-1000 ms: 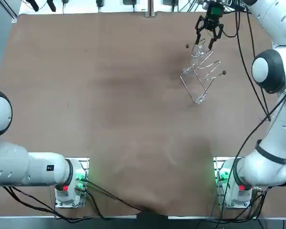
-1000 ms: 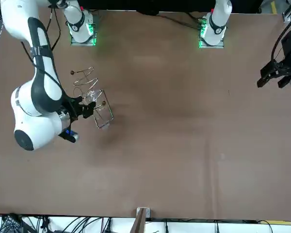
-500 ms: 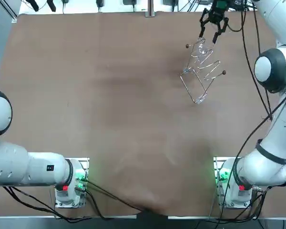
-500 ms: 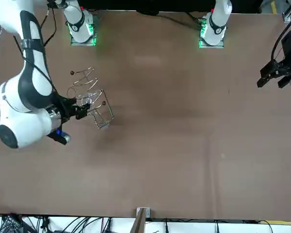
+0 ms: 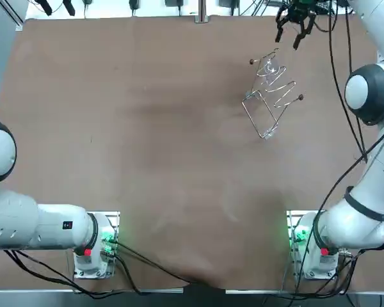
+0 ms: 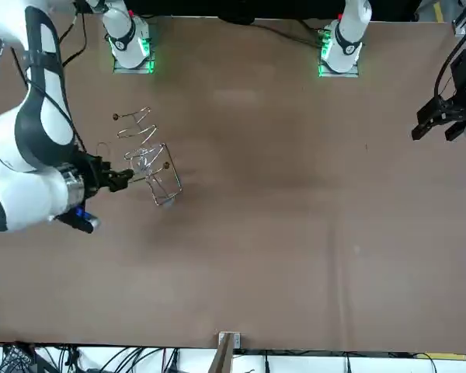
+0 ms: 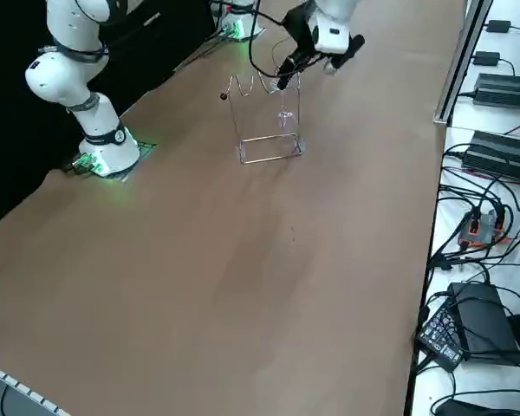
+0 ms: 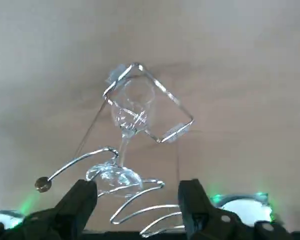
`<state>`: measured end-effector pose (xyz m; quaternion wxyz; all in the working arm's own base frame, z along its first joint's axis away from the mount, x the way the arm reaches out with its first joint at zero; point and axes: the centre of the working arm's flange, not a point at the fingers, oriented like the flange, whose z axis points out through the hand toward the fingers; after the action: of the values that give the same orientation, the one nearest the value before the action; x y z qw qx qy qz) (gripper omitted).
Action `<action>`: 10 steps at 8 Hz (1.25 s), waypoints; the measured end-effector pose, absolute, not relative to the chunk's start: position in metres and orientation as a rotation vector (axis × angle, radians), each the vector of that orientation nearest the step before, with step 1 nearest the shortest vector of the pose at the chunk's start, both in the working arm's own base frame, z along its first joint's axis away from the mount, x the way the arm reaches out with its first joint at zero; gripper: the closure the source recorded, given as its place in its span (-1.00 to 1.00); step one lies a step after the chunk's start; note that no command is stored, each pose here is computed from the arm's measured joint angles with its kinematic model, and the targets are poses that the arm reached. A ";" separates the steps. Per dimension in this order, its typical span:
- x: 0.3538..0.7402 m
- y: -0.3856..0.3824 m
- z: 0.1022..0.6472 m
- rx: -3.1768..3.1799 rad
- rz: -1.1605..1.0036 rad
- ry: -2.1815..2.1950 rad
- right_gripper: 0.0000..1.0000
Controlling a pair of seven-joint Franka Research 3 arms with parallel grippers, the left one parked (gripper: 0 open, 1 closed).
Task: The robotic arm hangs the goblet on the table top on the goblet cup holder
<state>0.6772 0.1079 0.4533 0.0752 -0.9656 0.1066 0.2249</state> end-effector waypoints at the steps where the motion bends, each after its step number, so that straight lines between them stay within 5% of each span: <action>1: 0.685 0.093 0.465 -2.933 0.558 0.271 -1.00; 10: 0.698 -0.023 0.559 -3.192 -0.002 0.163 -1.00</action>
<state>0.6976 -0.0228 0.5588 -0.0272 -0.9983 0.0510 -0.0006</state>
